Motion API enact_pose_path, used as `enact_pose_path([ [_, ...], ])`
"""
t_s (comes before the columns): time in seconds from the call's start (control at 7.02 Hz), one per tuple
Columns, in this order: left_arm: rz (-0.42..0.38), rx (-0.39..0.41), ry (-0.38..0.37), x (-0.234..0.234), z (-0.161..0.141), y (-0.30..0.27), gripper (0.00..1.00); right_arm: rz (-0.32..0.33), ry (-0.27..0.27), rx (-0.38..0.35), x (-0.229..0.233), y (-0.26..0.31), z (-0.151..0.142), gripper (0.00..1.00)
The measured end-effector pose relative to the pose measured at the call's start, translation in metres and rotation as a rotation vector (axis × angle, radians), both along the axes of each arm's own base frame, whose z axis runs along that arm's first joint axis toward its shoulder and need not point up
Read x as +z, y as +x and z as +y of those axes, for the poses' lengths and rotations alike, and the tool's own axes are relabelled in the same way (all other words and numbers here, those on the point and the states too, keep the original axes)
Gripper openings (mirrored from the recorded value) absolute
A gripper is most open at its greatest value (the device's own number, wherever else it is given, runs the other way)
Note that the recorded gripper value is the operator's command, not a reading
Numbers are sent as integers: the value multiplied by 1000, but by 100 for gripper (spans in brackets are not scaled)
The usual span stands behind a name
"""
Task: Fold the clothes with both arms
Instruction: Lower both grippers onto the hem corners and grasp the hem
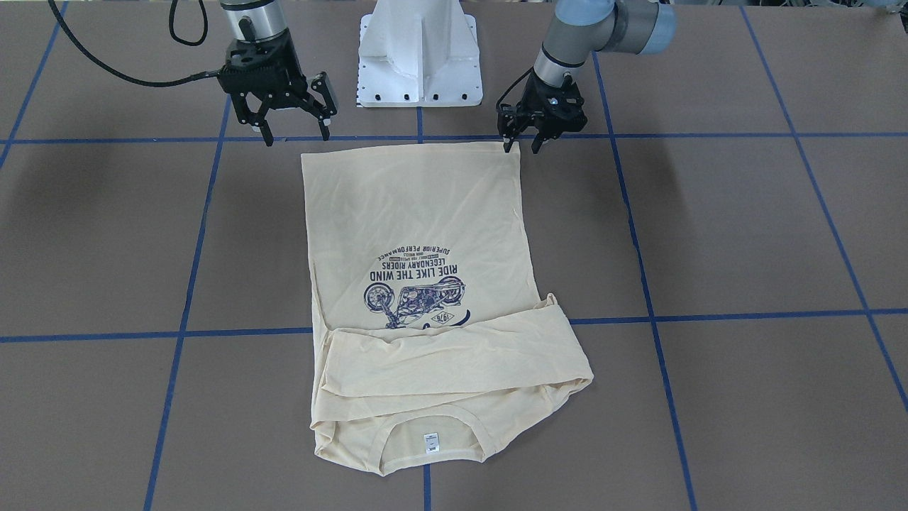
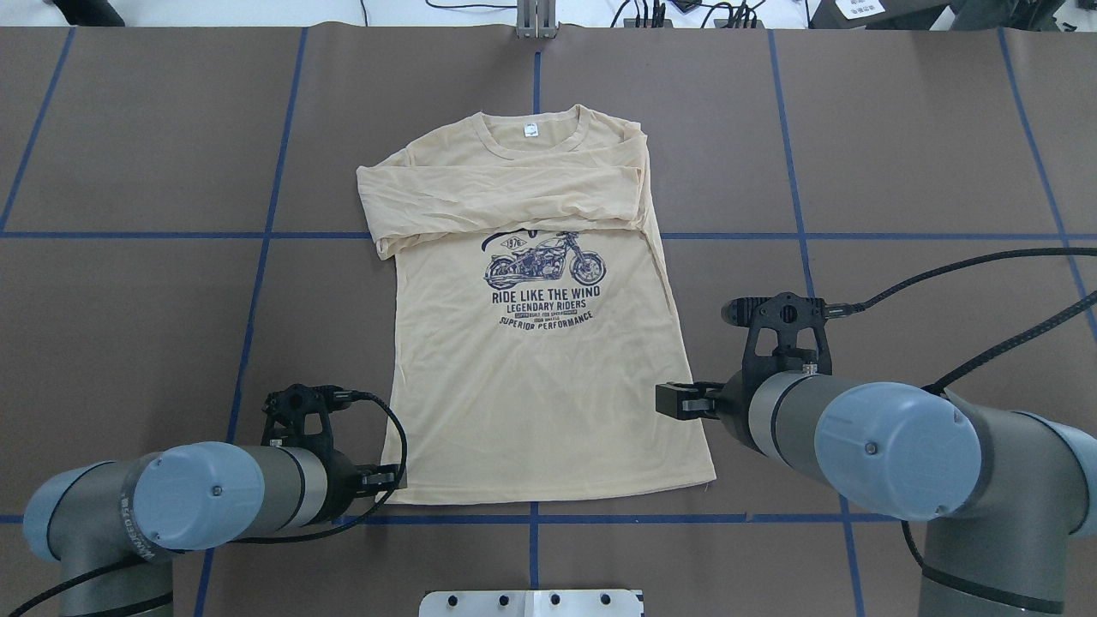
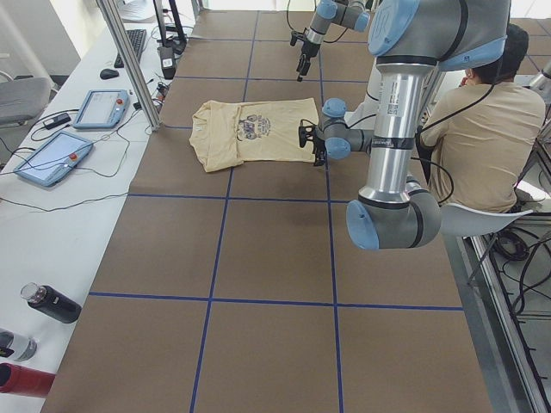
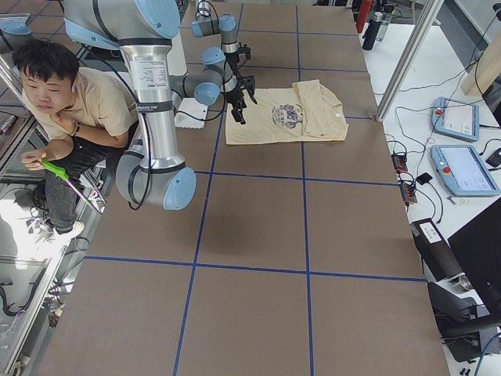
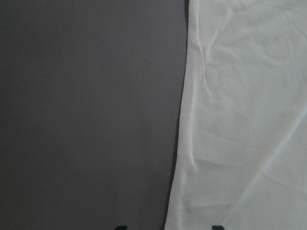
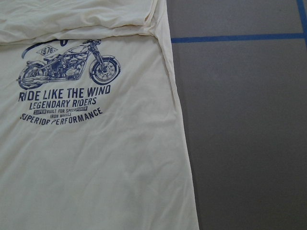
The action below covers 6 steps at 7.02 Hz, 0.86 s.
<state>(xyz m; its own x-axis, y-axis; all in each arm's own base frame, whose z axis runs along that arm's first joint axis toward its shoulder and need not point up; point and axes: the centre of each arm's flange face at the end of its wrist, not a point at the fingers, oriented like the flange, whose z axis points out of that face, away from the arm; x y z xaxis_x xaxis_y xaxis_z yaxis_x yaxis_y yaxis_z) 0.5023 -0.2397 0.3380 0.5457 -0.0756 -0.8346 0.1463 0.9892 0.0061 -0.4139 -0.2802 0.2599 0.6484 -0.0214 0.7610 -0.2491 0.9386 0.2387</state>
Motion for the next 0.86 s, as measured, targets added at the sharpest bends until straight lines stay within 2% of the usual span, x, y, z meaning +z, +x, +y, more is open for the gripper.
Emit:
enact_pose_path([
  [0.86,3,23,-7,-2,13,8,46,-2,1,-1,-1,0,1,100],
])
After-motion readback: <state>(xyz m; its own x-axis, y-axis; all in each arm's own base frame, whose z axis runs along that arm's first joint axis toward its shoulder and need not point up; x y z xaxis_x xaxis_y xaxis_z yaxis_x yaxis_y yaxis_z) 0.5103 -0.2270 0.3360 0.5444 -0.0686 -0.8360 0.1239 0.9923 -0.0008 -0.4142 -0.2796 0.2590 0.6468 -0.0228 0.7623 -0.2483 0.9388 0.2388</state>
